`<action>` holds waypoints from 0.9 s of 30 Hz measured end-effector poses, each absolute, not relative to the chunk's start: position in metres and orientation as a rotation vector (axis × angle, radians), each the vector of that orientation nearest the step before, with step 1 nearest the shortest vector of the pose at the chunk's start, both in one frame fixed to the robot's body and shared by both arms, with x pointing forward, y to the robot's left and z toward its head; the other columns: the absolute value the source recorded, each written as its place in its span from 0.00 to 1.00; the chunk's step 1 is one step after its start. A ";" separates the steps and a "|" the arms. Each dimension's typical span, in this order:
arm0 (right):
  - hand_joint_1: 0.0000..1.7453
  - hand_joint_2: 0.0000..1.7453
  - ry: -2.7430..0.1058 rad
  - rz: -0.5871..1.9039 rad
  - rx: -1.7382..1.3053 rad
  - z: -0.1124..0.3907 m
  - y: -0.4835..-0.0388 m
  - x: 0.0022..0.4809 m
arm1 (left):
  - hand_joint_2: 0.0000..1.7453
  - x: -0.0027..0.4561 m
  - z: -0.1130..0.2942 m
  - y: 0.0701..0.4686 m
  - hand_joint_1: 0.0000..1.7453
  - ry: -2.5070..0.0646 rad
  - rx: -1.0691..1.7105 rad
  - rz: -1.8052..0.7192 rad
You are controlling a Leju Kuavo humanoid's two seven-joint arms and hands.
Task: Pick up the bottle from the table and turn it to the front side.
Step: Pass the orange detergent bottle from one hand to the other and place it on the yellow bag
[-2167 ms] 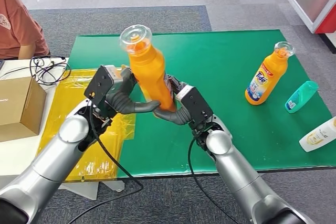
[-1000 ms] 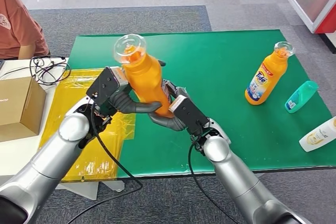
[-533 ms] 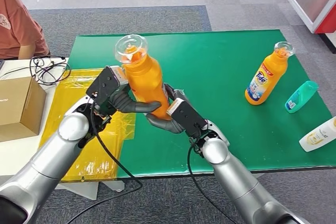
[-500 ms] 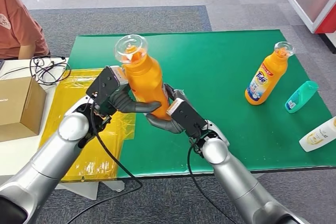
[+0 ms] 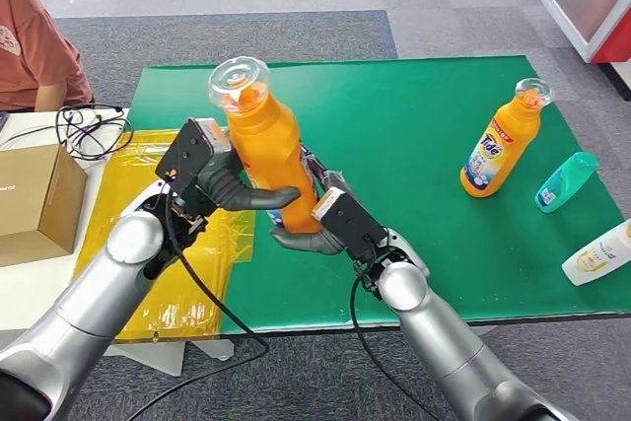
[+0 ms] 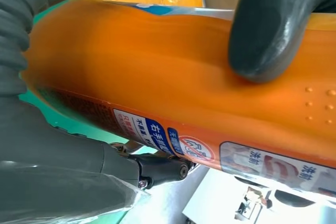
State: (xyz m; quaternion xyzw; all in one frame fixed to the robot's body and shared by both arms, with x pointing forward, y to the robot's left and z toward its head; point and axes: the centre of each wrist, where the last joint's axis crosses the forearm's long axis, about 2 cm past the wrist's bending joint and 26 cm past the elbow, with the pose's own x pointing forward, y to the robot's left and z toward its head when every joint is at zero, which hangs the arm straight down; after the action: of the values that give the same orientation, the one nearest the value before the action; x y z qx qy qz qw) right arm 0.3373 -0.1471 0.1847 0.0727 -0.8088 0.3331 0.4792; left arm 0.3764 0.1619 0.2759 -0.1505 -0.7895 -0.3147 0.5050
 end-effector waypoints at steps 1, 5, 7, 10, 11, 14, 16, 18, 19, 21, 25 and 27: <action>0.00 1.00 -1.973 0.810 0.178 0.185 -0.147 0.337 | 1.00 0.376 0.276 0.162 1.00 -1.907 -0.369 -0.753; 0.00 1.00 -1.967 0.782 0.175 0.184 -0.148 0.337 | 1.00 0.373 0.273 0.166 1.00 -1.923 -0.370 -0.730; 0.00 1.00 -1.957 0.758 0.160 0.182 -0.150 0.337 | 1.00 0.371 0.273 0.172 1.00 -1.940 -0.319 -0.752; 0.00 1.00 -1.932 0.705 0.104 0.175 -0.162 0.337 | 1.00 0.371 0.276 0.187 1.00 -1.967 -0.172 -0.836; 0.00 1.00 -1.924 0.690 0.080 0.172 -0.169 0.338 | 1.00 0.371 0.277 0.194 1.00 -1.969 -0.126 -0.863; 0.00 1.00 -1.905 0.660 0.024 0.167 -0.186 0.341 | 1.00 0.371 0.279 0.210 1.00 -1.970 -0.045 -0.906; 0.00 1.00 -1.895 0.645 -0.007 0.165 -0.192 0.342 | 1.00 0.371 0.281 0.217 1.00 -1.965 0.011 -0.935; 0.00 1.00 -1.886 0.621 -0.049 0.163 -0.200 0.343 | 1.00 0.371 0.282 0.225 1.00 -1.950 0.087 -0.979; 0.00 1.00 -1.882 0.608 -0.071 0.163 -0.206 0.344 | 1.00 0.371 0.282 0.230 1.00 -1.941 0.127 -1.000; 0.00 1.00 -1.876 0.583 -0.113 0.162 -0.217 0.346 | 1.00 0.372 0.283 0.241 1.00 -1.925 0.213 -1.042; 0.00 1.00 -1.870 0.549 -0.179 0.163 -0.237 0.348 | 1.00 0.373 0.285 0.261 1.00 -1.874 0.390 -1.136; 0.00 1.00 -1.875 0.536 -0.207 0.165 -0.244 0.348 | 1.00 0.373 0.284 0.271 1.00 -1.830 0.482 -1.185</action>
State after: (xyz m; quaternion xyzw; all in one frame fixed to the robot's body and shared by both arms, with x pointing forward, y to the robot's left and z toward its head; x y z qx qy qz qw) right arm 0.3479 -0.2444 0.1647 -0.0877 -0.7943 0.2271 0.5566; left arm 0.3728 0.2706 0.2845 0.1938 -0.7365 -0.4769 0.4387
